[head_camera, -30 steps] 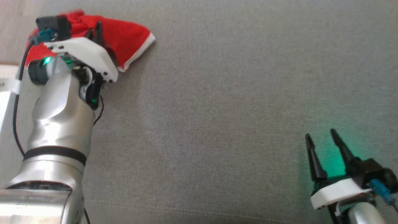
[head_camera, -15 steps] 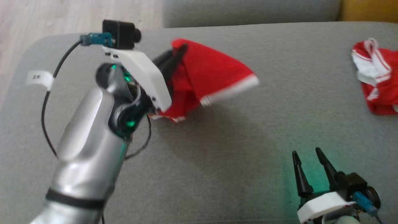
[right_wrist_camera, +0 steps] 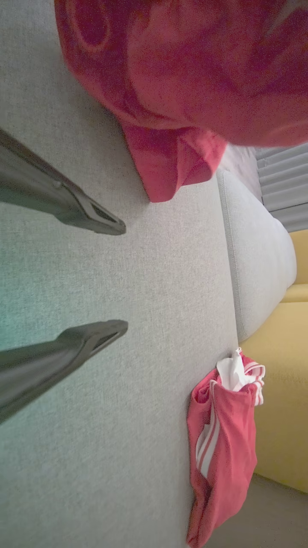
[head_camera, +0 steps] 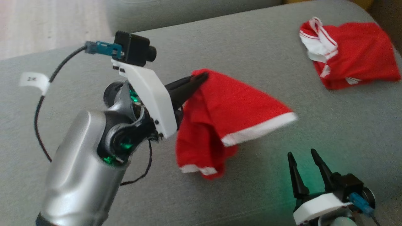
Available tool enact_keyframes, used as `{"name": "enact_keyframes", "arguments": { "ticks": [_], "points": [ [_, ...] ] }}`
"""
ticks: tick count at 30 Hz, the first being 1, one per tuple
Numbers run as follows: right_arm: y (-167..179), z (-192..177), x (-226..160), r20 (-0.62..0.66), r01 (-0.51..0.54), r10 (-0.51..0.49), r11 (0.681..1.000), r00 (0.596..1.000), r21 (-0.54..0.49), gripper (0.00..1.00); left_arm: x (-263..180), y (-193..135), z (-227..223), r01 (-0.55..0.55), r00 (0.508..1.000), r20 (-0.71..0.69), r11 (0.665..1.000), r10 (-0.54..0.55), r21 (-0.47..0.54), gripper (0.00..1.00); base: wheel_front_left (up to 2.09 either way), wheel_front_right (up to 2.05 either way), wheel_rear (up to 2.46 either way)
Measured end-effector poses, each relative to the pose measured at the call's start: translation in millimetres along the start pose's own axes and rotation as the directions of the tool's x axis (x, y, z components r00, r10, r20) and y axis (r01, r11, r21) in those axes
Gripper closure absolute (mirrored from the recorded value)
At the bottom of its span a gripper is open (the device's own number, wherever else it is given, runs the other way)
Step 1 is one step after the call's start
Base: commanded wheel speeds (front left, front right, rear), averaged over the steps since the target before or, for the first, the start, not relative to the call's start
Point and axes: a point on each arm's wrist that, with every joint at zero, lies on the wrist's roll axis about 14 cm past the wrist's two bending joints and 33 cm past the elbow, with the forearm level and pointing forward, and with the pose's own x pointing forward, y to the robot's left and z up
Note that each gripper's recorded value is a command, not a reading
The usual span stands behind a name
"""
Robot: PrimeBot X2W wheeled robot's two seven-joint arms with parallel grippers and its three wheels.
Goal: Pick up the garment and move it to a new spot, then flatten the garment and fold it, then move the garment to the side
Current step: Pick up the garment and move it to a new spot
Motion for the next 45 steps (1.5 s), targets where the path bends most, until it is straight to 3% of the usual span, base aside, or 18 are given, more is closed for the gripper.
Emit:
{"name": "enact_keyframes", "arguments": {
  "ticks": [5,11,13,14,15,19,25,30,35,41,45],
  "points": [
    [-13.2,-6.0,-9.8,-0.016,0.053,-0.052,0.998,0.999,0.016,0.00,31.4,51.5,-37.1,-0.154,0.980,-0.128,0.988,0.150,-0.021,1.00,0.00,0.00,0.00],
    [-27.3,-0.7,-8.2,-0.005,0.099,-0.099,0.995,0.995,0.021,0.00,51.1,127.2,-72.5,-0.366,0.922,-0.128,0.930,0.367,0.027,1.00,0.00,0.00,0.00],
    [-30.1,-3.2,-9.8,-0.014,0.109,-0.109,0.994,0.994,0.021,0.00,53.8,141.5,-80.8,-0.394,0.913,-0.108,0.919,0.394,0.025,0.62,0.00,0.00,0.00],
    [-31.5,-4.6,-11.1,-0.018,0.115,-0.115,0.993,0.993,0.022,0.00,53.6,148.0,-86.8,-0.408,0.906,-0.108,0.912,0.410,0.039,0.18,0.00,0.00,0.00],
    [-32.9,-5.6,-12.4,-0.021,0.120,-0.120,0.992,0.993,0.023,0.00,52.5,152.6,-90.7,-0.416,0.902,-0.100,0.907,0.421,0.064,0.00,0.00,0.00,0.00],
    [-36.2,-1.1,-13.8,-0.004,0.129,-0.129,0.991,0.992,0.027,0.00,40.8,165.5,-88.4,-0.460,0.886,-0.010,0.882,0.463,0.104,0.00,0.00,0.00,0.00],
    [-38.9,8.7,-14.6,0.034,0.133,-0.135,0.991,0.990,0.033,0.00,25.8,145.0,-55.2,-0.451,0.871,0.234,0.892,0.431,0.034,0.00,0.00,0.00,0.00],
    [-26.0,19.1,-12.0,0.071,0.085,-0.085,0.996,0.994,0.003,0.00,-22.8,134.4,-78.2,-0.487,0.816,0.337,0.873,0.470,-0.039,0.00,0.00,0.00,0.00],
    [-15.8,32.5,-5.6,0.111,0.045,-0.041,0.998,0.993,-0.036,0.00,-68.1,126.8,-95.5,-0.565,0.750,0.384,0.824,0.538,-0.052,0.00,0.00,0.00,0.00],
    [-5.4,41.4,1.9,0.133,0.007,0.002,0.998,0.991,-0.061,0.00,-131.1,126.0,-122.9,-0.672,0.646,0.401,0.733,0.649,-0.105,0.00,0.00,0.00,0.00],
    [0.8,46.1,7.9,0.143,-0.015,0.026,0.997,0.989,-0.077,0.00,-160.1,121.7,-149.5,-0.720,0.607,0.373,0.684,0.702,-0.118,0.00,0.00,0.00,0.00]
  ]
}}
